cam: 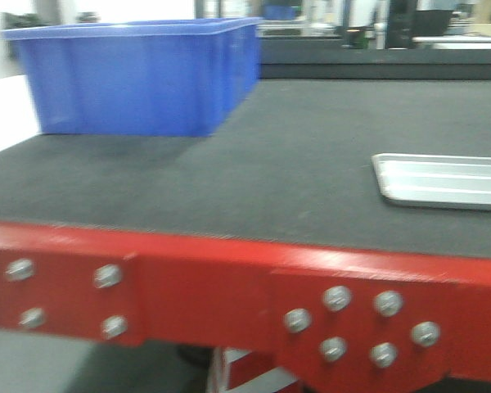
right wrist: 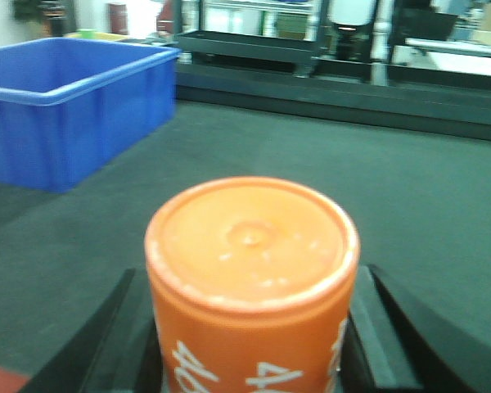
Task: Grab orange capacitor from left shelf to right conveyor
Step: 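Turn and drive up to the red conveyor table with the metal tray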
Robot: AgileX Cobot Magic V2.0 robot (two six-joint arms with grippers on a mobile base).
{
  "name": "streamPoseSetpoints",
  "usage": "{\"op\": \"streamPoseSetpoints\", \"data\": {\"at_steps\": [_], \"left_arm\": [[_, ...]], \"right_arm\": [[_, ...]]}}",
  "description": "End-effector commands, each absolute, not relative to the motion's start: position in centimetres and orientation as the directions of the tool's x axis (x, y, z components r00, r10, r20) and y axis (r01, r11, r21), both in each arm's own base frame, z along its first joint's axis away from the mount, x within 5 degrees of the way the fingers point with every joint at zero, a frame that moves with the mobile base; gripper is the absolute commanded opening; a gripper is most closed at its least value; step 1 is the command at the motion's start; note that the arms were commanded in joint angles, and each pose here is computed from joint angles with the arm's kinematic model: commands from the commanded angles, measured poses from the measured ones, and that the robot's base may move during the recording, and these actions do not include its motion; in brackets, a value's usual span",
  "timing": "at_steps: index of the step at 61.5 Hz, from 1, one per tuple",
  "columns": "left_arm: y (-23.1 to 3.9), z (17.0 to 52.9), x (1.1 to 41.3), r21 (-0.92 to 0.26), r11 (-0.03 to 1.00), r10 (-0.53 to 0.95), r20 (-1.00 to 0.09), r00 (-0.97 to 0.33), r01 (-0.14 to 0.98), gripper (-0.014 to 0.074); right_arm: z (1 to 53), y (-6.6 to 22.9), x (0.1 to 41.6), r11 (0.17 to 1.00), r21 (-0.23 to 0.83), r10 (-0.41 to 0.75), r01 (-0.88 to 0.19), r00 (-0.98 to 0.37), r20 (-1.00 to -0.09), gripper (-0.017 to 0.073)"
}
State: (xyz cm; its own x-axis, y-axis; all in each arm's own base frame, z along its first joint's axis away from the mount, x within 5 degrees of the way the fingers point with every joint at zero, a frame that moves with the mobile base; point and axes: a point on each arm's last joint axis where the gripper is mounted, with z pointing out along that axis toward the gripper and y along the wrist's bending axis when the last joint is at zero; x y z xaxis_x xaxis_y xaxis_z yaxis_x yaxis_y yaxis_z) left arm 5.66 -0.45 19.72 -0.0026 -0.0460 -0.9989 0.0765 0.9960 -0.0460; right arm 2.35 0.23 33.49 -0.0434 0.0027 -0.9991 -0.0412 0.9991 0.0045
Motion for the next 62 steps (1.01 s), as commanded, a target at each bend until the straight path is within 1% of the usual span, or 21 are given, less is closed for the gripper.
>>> {"op": "streamPoseSetpoints", "data": {"at_steps": [1, 62], "left_arm": [[-0.39, 20.66, 5.52, -0.049, 0.996, -0.057, -0.994, 0.096, 0.075, -0.0127], [-0.37, 20.66, 5.52, -0.049, 0.996, -0.056, -0.994, 0.096, 0.073, -0.0127]], "right_arm": [[35.0, 0.16, 2.32, 1.0, -0.012, -0.011, -0.028, 0.056, -0.998, 0.007], [35.0, 0.16, 2.32, 1.0, -0.012, -0.011, -0.028, 0.056, -0.998, 0.007]]}}
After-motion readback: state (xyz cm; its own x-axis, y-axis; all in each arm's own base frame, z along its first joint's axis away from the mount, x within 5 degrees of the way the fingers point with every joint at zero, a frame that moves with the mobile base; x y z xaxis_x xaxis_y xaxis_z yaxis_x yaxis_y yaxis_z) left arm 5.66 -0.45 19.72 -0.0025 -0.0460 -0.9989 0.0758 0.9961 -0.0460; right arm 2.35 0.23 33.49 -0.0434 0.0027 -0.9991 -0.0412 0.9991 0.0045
